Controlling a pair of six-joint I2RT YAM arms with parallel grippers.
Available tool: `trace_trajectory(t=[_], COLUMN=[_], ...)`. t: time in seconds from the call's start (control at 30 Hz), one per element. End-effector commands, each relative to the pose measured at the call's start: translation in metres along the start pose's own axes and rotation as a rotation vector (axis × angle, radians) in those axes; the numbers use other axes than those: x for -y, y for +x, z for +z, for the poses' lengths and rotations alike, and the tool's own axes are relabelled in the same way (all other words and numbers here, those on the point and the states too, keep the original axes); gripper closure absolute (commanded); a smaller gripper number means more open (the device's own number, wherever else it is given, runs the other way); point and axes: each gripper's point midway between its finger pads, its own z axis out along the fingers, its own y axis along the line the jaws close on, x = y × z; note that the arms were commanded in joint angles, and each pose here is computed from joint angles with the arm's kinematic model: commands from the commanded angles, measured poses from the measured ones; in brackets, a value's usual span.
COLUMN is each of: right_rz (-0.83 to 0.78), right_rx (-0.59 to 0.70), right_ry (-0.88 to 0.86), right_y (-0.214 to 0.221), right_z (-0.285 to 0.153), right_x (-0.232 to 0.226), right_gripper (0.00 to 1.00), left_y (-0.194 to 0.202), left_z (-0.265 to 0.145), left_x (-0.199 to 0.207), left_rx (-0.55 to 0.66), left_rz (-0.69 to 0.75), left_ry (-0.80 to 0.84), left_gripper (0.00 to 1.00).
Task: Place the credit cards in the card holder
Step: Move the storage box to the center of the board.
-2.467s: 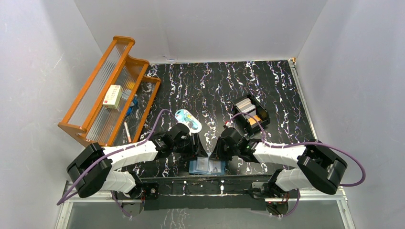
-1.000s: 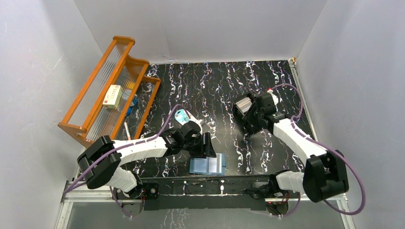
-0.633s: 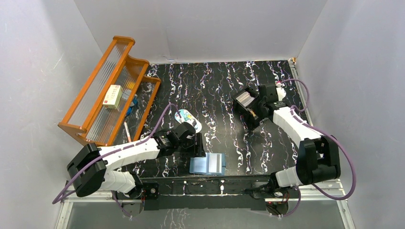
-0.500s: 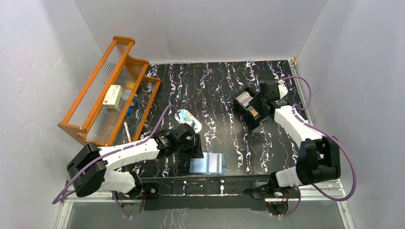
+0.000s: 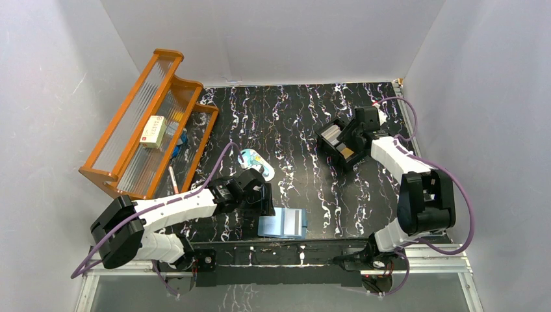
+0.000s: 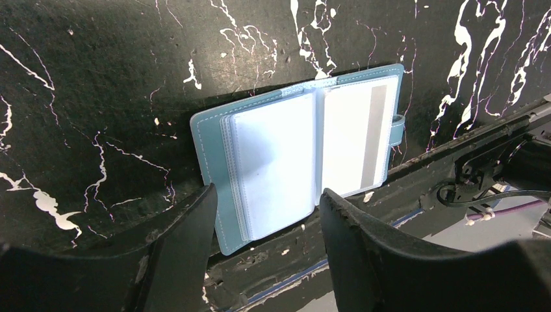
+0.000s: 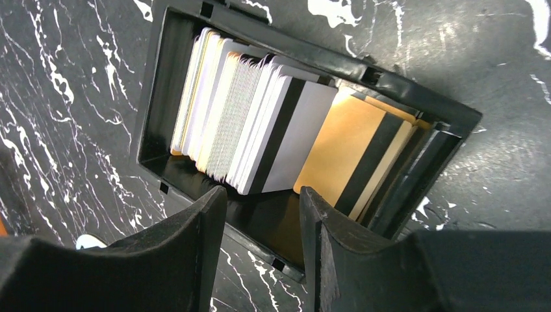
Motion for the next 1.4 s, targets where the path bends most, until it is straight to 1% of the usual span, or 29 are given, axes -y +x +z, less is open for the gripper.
trace_trajectory(t=[0.0,0.17,0.3,0.53,0.73,1.0,1.1,1.23,1.37], right_rz=[-0.011,-0.016,0.026,0.078,0.064,0.047,0.038,0.057,0.146], right_rx=[0.003,-0.06,-0.127,-0.159,-0.182,-0.173,-0.148,-0.116,-0.071], right_ry=[-0.07,-0.076,-0.067,-0.06,-0.023,0.078,0.102,0.046,-0.039], right_y=[0.001,0.02,0.042,0.065,0.084,0.09,0.086,0.07,0.048], right_z=[0.005,0.009,0.005,-0.012,-0.023,-0.03,-0.034,-0.048,-0.058], right_x=[-0.011,-0.005,0.004,0.019,0.036,0.062,0.068,0.05,0.019], right_gripper=[0.47,0.48,0.5,0.52,0.53,0.53,0.53,0.52,0.47], left_y=[-0.006,-0.003,-0.003,-0.002,-0.003,-0.002,-0.002,-0.002,-0.003], left_z=[-0.008,-0.006,-0.004,0.0,-0.001,-0.002,-0.004,-0.006,-0.006], left_x=[0.001,-0.002,0.0,0.001,0.002,0.0,0.001,-0.001,-0.001], left_rx=[0.025,0.021,0.018,0.003,0.01,0.013,0.016,0.025,0.027], left_rz=[-0.003,-0.014,-0.017,-0.014,-0.014,-0.018,-0.016,-0.021,-0.024], left_ry=[0.006,0.002,0.007,0.004,0.01,0.013,0.016,0.014,0.015], left_gripper=[0.42,0.42,0.42,0.42,0.42,0.42,0.42,0.42,0.42])
